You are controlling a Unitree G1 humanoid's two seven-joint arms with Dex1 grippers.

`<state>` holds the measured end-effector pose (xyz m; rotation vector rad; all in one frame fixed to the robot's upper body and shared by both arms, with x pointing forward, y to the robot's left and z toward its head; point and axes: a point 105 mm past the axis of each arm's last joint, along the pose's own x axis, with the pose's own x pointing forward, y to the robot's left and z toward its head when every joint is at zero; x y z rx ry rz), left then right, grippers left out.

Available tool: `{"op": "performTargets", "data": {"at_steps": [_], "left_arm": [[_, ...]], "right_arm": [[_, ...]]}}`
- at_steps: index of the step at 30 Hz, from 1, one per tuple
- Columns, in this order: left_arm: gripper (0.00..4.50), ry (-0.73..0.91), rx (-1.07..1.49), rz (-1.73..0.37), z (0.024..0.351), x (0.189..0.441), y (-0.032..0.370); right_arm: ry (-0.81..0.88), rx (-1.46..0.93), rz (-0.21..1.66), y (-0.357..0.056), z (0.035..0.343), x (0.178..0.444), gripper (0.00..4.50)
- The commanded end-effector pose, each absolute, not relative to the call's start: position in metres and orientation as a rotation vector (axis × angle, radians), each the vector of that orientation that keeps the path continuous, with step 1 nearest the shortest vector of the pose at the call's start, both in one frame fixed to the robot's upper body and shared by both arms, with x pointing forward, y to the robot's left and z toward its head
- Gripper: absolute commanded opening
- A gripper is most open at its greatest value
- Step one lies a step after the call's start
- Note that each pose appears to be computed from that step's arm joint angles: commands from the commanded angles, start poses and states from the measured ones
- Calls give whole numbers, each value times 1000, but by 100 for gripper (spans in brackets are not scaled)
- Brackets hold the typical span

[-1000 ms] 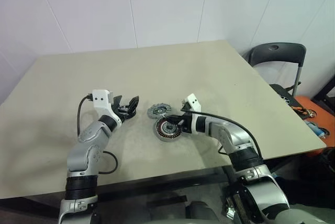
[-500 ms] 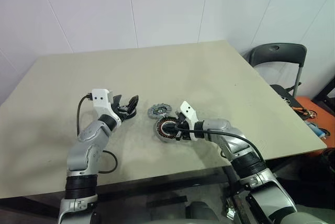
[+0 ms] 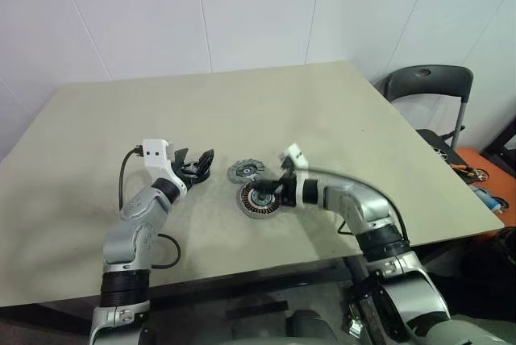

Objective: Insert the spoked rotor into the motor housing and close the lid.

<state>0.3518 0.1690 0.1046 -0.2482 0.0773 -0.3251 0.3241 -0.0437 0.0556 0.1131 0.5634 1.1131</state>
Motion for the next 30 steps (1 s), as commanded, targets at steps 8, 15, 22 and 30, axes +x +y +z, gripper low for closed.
{"op": "performTargets", "data": {"at_steps": [8,15,22,30], "left_arm": [[411,30,-240,-316,103,359,183],[411,25,-263,-437,104,348,196],[411,129,-224,-715,157,283,241],[411,253,340,-476,129,281,290]], "right_arm": [[492,93,1103,-45,67,332,3],[381,95,1174,-41,112,335,3],[331,-9,1166,-30,118,338,3],[368,-29,1143,-29,99,337,3]]}}
